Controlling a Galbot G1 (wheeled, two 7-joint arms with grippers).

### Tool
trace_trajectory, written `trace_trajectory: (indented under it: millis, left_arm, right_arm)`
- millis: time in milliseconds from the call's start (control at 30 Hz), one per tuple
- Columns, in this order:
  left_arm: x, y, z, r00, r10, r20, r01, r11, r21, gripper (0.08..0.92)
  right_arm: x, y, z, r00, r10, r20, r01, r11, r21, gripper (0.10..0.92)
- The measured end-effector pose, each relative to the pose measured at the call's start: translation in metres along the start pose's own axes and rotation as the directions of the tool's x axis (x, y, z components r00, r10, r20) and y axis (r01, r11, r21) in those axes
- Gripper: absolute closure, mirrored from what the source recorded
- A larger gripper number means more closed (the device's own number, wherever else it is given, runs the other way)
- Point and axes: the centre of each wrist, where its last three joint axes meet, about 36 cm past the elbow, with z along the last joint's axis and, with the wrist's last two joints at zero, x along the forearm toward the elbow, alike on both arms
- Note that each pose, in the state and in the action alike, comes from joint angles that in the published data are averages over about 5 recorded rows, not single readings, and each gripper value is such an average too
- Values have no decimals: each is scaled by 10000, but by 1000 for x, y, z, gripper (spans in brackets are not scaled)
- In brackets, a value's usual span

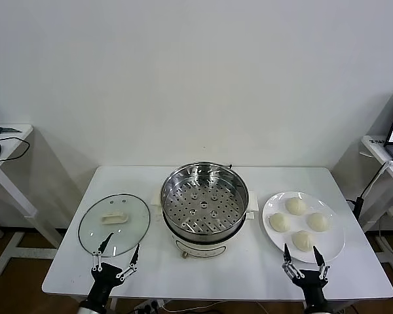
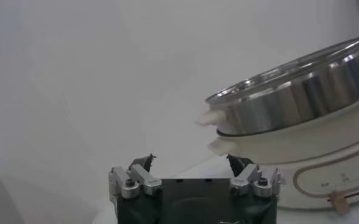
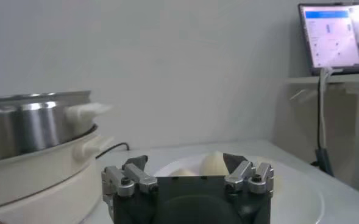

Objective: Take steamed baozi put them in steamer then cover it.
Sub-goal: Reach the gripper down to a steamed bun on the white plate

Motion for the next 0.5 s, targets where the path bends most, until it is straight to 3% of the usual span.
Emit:
trace_trajectory:
  millis: [267,500]
  left_arm:
    - [3,0,-5,10000,-43,46,43,10000,9,177]
    - [6,2,-9,9998,-120,135,120,9999,-9,177]
  right_arm:
    - [-83,-13,-38,10000,62,24,-62,10000,55,200]
    - [-177,-34,-62,9935,-1122,-204,1134,9909,720,200]
